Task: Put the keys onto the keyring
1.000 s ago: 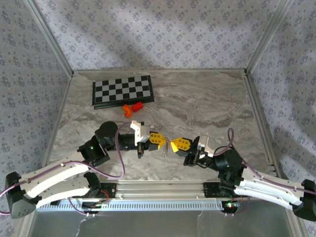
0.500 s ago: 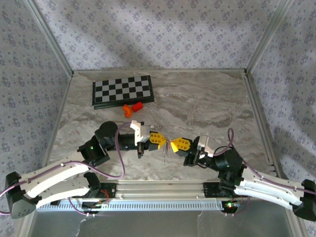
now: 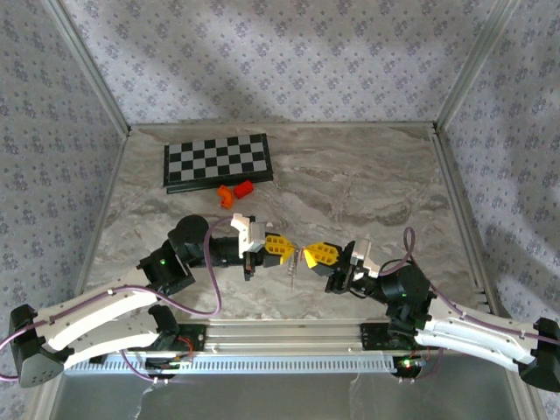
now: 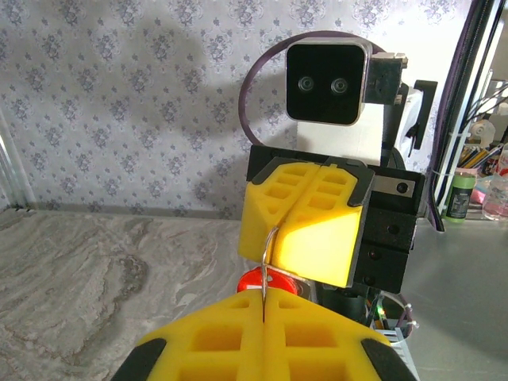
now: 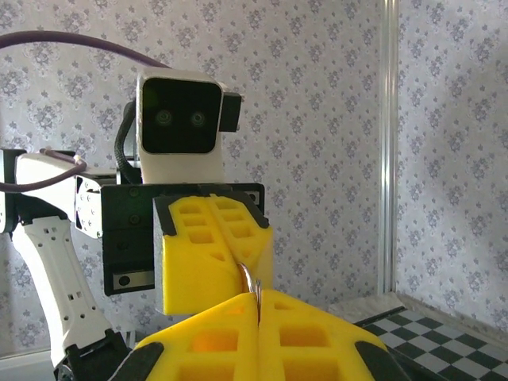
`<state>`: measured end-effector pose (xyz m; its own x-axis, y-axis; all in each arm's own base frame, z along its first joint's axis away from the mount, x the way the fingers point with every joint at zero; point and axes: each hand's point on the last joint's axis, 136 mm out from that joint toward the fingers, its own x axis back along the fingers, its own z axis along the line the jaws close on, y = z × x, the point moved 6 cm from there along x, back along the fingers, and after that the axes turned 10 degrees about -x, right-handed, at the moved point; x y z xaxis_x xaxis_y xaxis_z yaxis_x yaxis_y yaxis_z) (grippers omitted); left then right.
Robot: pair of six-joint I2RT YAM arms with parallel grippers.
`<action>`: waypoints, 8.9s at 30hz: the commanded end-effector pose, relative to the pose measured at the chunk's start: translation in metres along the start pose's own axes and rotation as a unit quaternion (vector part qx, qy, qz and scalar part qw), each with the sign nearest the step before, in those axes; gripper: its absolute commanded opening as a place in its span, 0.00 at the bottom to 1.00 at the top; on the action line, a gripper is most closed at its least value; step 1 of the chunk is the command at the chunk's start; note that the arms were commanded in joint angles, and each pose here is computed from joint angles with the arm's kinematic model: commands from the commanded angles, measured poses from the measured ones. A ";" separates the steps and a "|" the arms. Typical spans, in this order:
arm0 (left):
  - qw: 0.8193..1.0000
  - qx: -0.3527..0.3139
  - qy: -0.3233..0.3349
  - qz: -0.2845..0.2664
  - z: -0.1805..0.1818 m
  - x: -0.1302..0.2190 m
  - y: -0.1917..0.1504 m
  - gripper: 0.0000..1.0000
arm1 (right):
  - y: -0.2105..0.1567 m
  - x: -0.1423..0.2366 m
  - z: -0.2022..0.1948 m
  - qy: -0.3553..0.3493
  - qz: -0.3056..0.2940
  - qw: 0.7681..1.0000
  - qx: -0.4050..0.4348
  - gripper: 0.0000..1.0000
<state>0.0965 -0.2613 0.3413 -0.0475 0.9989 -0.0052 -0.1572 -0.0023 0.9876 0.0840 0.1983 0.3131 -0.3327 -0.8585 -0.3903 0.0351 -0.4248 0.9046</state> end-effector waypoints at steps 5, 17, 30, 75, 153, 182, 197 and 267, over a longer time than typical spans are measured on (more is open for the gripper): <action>0.999 -0.020 0.003 -0.033 -0.001 0.003 0.016 0.00 | 0.008 0.002 0.001 0.001 -0.024 1.000 0.003 0.00; 0.999 -0.022 0.006 -0.034 0.000 0.002 0.016 0.00 | 0.007 0.002 0.002 0.004 -0.022 1.000 -0.001 0.00; 0.999 -0.021 0.005 -0.033 -0.001 0.003 0.016 0.00 | 0.007 0.004 0.002 0.003 -0.025 1.000 -0.003 0.00; 0.999 -0.023 0.003 -0.030 -0.002 0.003 0.015 0.00 | 0.008 0.001 0.002 0.004 -0.031 0.999 -0.010 0.00; 0.999 -0.025 0.005 -0.032 -0.002 0.005 0.018 0.00 | 0.006 -0.002 0.002 0.005 -0.005 0.999 -0.037 0.00; 0.999 -0.021 -0.005 -0.030 -0.004 0.004 0.017 0.00 | 0.012 -0.002 0.003 0.010 -0.025 0.999 -0.041 0.00; 0.999 -0.022 -0.009 -0.029 -0.005 0.002 0.017 0.00 | 0.012 -0.005 0.003 0.015 -0.028 0.999 -0.044 0.00; 0.999 -0.025 -0.011 -0.030 -0.006 0.002 0.020 0.00 | 0.000 -0.001 -0.001 0.001 -0.020 0.999 -0.038 0.00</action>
<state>0.0930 -0.2623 0.3390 -0.0437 0.9990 0.0008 -0.1574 -0.0077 0.9875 0.0846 0.2008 0.3122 -0.3221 -0.8542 -0.4082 0.1023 -0.4600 0.8820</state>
